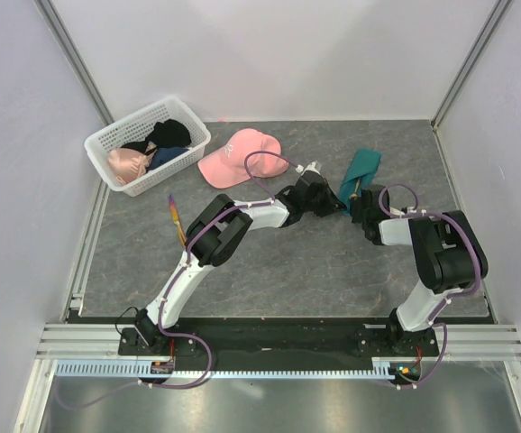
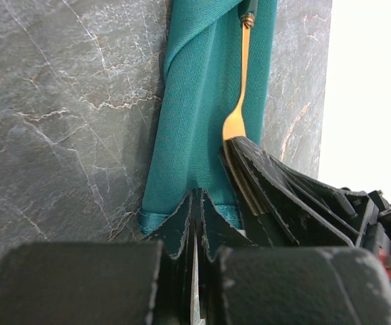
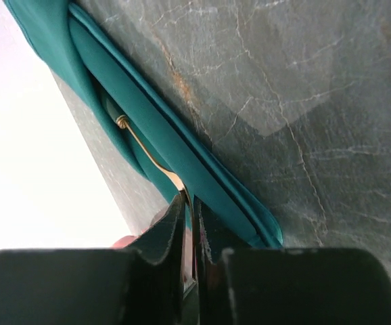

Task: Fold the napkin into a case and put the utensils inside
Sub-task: Insert the fork into the folded napkin.

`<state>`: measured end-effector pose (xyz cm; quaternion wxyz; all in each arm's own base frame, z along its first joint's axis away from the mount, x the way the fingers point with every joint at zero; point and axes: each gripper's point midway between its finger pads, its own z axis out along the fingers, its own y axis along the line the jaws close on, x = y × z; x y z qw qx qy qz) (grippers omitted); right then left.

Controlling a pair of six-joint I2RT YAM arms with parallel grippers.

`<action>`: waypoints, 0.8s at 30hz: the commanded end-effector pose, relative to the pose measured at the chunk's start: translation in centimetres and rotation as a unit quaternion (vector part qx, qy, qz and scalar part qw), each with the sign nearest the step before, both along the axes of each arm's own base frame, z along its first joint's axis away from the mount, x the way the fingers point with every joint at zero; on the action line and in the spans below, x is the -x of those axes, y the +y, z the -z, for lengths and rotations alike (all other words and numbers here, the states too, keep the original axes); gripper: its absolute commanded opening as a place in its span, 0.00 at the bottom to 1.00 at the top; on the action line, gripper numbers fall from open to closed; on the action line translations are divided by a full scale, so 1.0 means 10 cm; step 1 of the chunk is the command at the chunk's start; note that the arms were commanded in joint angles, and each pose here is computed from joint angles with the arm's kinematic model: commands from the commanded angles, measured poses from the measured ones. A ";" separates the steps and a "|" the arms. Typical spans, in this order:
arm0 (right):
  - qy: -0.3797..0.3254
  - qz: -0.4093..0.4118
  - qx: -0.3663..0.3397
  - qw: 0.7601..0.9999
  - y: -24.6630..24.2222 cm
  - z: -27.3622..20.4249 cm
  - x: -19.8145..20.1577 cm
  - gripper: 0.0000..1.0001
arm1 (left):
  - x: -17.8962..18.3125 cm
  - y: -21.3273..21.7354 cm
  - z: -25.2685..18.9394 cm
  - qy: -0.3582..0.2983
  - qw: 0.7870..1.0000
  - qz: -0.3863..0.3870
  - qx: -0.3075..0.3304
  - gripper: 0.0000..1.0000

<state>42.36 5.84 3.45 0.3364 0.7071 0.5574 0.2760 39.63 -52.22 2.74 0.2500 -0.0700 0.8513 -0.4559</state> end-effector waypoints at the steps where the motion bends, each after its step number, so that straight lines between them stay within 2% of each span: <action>1: -0.005 0.012 0.003 1.000 -0.01 -0.01 -0.12 0.15 | 0.20 0.07 0.13 0.031 0.999 0.007 -0.034 0.02; 4: -0.002 0.011 0.004 1.000 -0.01 0.01 -0.13 0.17 | 0.21 0.06 0.12 0.032 0.999 0.008 -0.032 0.02; 7: 0.002 0.003 0.005 1.000 0.01 -0.01 -0.12 0.28 | 0.20 0.05 0.09 0.028 0.999 0.010 -0.030 0.02; 8: 0.010 0.000 0.005 1.000 0.02 0.00 -0.10 0.35 | 0.19 0.05 0.09 0.027 0.999 0.010 -0.031 0.02; 10: 0.021 -0.008 0.014 1.000 0.02 -0.03 -0.05 0.40 | 0.18 0.06 0.09 0.027 0.999 0.007 -0.032 0.02; 11: 0.025 -0.012 0.013 1.000 0.03 -0.06 -0.04 0.50 | 0.18 0.06 0.08 0.026 0.999 0.008 -0.031 0.02; 13: 0.035 -0.023 0.015 0.999 0.05 -0.08 0.01 0.54 | 0.18 0.06 0.07 0.026 0.999 0.008 -0.031 0.02; 14: 0.036 -0.026 0.009 0.999 0.07 -0.09 0.02 0.59 | 0.18 0.06 0.08 0.027 0.999 0.007 -0.031 0.02; 16: 0.041 -0.041 0.000 0.998 0.14 -0.10 0.06 0.60 | 0.18 0.05 0.05 0.026 0.999 0.007 -0.028 0.02; 22: 0.064 -0.051 -0.001 0.997 0.16 -0.12 0.19 0.76 | 0.17 0.04 0.03 0.025 0.999 0.007 -0.026 0.02; 24: 0.064 -0.056 -0.001 0.996 0.17 -0.16 0.21 0.78 | 0.17 0.04 0.04 0.028 0.999 0.005 -0.026 0.02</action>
